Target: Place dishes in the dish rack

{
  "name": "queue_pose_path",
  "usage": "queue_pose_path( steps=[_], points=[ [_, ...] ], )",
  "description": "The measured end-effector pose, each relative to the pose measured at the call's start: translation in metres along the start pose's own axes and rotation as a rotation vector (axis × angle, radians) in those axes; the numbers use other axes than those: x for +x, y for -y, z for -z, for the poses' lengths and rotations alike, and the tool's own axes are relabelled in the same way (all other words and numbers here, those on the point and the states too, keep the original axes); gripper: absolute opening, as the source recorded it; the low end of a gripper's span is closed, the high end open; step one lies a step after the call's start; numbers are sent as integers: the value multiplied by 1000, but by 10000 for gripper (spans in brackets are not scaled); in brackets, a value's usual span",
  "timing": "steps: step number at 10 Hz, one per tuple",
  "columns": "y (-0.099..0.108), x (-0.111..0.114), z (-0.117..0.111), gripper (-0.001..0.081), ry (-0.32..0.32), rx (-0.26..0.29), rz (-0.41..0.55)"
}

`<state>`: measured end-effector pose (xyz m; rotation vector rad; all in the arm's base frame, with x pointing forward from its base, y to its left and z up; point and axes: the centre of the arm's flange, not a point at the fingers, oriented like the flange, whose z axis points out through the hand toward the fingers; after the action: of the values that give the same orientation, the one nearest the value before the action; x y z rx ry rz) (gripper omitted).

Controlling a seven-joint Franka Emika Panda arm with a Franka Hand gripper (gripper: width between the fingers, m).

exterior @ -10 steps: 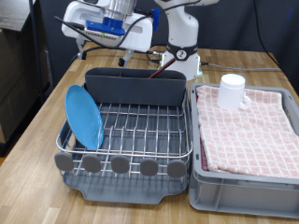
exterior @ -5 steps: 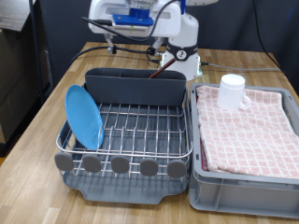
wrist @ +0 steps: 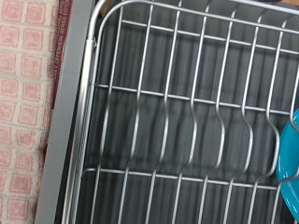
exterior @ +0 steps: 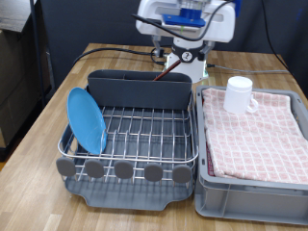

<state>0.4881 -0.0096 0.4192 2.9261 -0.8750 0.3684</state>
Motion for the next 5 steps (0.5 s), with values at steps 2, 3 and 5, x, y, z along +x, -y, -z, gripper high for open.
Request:
queue_pose_path(
  steps=[2, 3, 5],
  points=[
    [-1, 1, 1, 803, 17, 18, 64],
    [3, 1, 5, 803, 45, 26, 92],
    [19, -8, 25, 803, 115, 28, 114]
  ],
)
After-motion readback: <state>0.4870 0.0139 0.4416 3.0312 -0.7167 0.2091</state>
